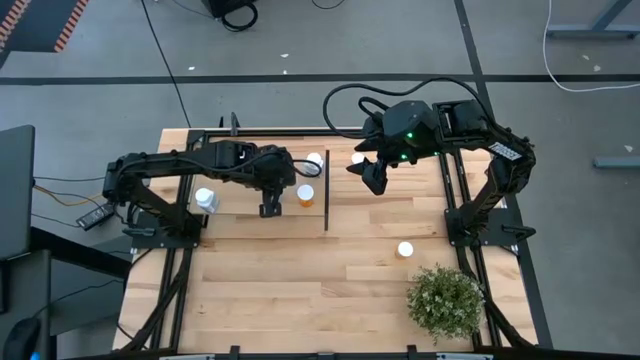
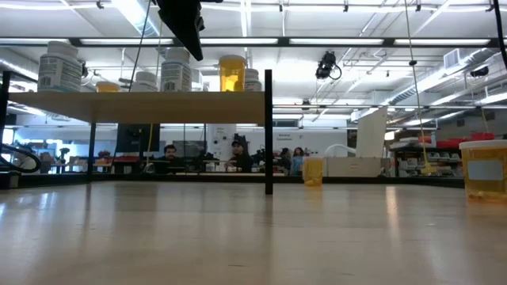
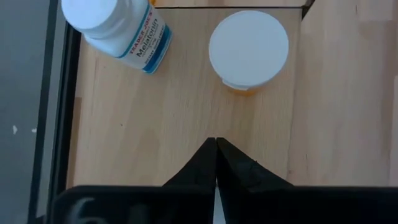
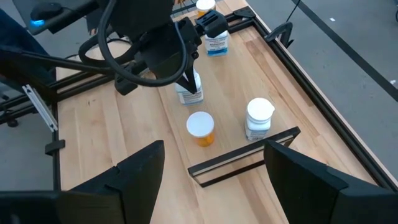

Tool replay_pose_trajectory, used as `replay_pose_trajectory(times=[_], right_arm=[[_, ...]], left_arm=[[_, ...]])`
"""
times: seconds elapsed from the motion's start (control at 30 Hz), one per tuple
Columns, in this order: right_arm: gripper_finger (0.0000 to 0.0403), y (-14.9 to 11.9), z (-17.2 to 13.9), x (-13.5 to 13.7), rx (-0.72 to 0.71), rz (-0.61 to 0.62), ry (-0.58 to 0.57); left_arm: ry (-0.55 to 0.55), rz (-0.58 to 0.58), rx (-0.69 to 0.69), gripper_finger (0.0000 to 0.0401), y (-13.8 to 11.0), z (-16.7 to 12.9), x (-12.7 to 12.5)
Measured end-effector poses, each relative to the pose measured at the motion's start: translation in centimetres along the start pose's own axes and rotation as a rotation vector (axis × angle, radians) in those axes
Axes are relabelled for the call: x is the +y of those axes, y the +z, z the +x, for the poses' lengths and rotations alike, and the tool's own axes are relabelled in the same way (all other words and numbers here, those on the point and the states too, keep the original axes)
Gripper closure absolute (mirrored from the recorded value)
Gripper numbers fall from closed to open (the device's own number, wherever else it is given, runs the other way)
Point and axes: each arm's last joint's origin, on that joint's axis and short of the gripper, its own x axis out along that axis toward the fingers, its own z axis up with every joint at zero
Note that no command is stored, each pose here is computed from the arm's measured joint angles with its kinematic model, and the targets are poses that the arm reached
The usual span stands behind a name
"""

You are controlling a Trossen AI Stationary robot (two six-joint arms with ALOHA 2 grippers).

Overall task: Pick and place medicine bottles onto shelf by color
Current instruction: Put the white pill bottle on the shelf, then put the orange pill bottle on the shelf

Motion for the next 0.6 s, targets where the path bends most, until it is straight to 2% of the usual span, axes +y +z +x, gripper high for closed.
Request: replay_pose_trajectory(times=[0.17,0.33,0.47,0.6], right_arm=[[0.012,0.0,0.0,0.0,-0.004,0.0,-0.015],[0.012,0.2,0.0,-0.6,-0.045,0.079,-0.113],[0.012,0.5,0.1,-1.8,-0.079,0.149,-0.225],[0.0128,0.8,0.2,-3.4,-0.085,0.214,-0.288]], left_arm=[[-0.001,-0.046,-0.008,0.039,0.1,-0.4,0.0],[0.005,-0.069,-0.092,0.038,1.2,-2.5,0.6],[0.011,-0.087,-0.181,0.0382,2.2,-4.9,1.2],[0.018,-0.113,-0.286,0.0389,3.1,-7.8,1.8]])
